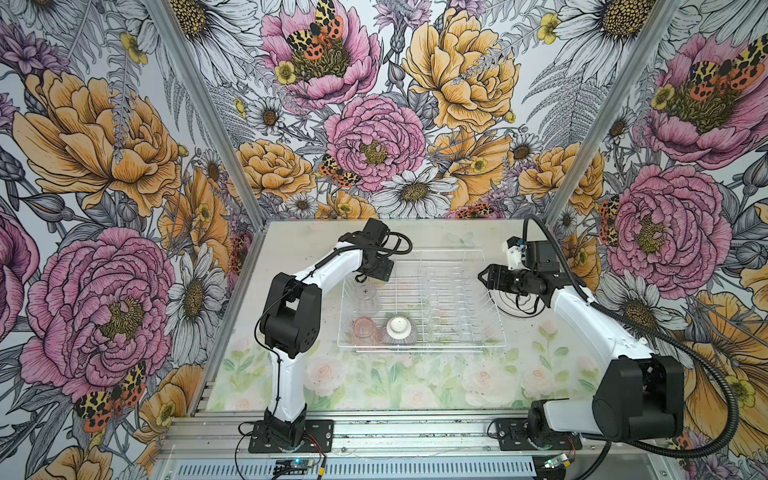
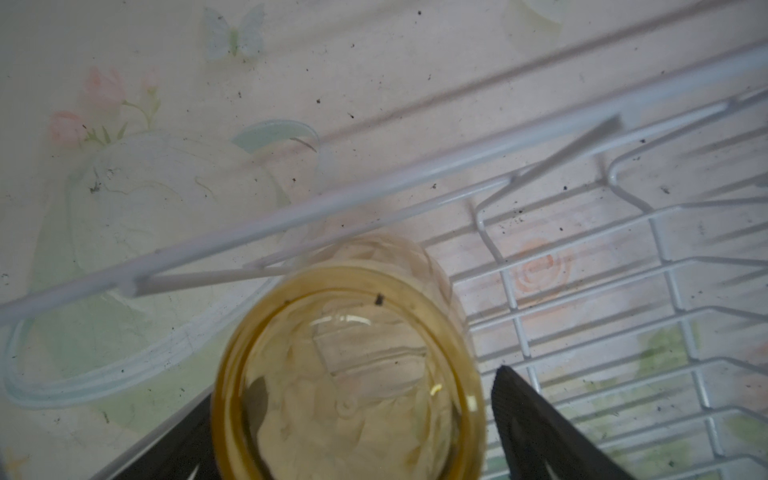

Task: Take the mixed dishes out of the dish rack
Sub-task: 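Close the left gripper on the yellow glass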

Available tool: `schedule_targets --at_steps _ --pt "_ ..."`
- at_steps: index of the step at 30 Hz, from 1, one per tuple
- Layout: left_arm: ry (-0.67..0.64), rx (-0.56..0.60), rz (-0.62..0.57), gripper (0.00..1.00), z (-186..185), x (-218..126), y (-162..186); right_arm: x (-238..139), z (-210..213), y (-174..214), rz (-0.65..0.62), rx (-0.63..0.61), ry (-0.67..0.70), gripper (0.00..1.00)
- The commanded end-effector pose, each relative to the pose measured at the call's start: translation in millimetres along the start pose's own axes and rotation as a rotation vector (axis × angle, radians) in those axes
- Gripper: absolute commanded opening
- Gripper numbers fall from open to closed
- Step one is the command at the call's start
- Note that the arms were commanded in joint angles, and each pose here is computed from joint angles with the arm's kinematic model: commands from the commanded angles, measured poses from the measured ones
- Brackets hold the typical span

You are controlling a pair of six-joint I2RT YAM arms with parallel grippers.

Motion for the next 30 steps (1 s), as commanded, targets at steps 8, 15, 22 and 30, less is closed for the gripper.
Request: schedule_targets --at_steps 8,15,22,30 --pt "-0.025 0.022 -0.028 0.86 -3 6 -13 10 -2 -1 0.002 -0.012 0.002 0.75" --pt "-0.031 0.022 -0.022 0.80 -2 9 -12 13 -4 2 0.011 -0.010 0.003 0.75" --pt "-0.005 0.018 -0.027 0.64 -1 6 -14 14 -4 2 0.012 -0.007 0.001 0.75" --pt "0.044 0.018 -0.076 0.51 -4 -12 -19 10 2 3 0.009 -0.009 -0.031 0.75"
Point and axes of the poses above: each gripper's point midway between its finger pads, its own x axis out along the fingers, its own z axis along the line the jaws close on, y = z × x, the point moved 1 cm from there along -x, back along the fingers, and after that the axes turned 2 degrees about -x, right-handed, at the moved point
